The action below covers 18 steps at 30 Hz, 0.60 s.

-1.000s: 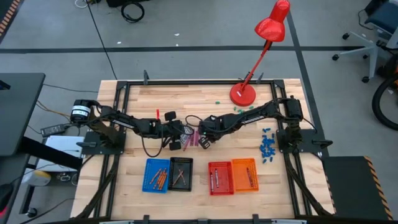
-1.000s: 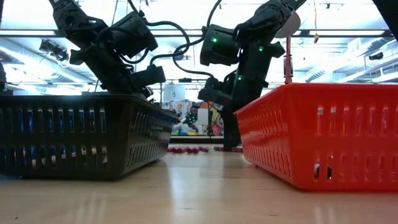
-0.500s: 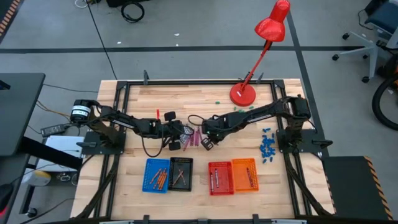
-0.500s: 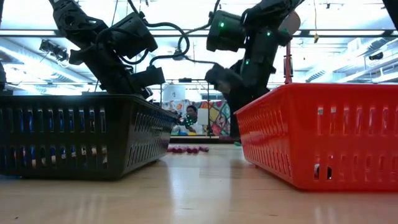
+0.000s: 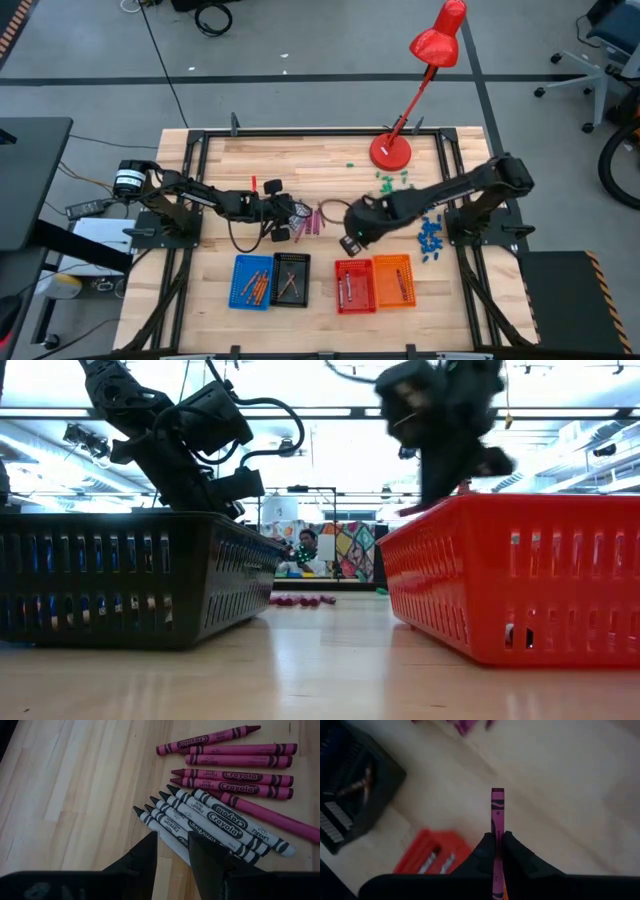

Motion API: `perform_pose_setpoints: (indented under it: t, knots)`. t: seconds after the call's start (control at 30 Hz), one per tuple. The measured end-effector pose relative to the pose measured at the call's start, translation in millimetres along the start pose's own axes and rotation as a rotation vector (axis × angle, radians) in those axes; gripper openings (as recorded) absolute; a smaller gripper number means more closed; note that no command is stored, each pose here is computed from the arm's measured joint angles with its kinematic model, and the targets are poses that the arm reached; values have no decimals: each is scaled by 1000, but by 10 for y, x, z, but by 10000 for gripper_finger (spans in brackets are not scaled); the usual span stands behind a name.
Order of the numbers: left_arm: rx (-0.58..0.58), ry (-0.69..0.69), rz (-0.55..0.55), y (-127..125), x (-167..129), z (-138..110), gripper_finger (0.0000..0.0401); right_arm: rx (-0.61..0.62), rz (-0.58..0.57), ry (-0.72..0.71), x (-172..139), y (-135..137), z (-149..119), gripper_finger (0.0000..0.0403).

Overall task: Sort crayons
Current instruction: Put the violet crayon into the orange basket

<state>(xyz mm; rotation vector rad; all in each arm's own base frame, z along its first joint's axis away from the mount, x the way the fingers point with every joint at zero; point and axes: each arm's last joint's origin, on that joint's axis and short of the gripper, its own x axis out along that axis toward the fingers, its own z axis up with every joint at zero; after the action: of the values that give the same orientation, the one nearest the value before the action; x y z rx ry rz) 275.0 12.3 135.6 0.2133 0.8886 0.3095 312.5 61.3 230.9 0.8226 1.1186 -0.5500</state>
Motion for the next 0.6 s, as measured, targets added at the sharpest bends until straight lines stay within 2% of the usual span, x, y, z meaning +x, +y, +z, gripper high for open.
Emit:
perform_pose_setpoints:
  t: [0.37,0.6]
  knots:
    - [1,1,0,2,1,-1,118,170,-85,80,-77,160,-843,26]
    - [3,6,0,2,1,-6,118,298,-161,69,-77,126,-1265,26]
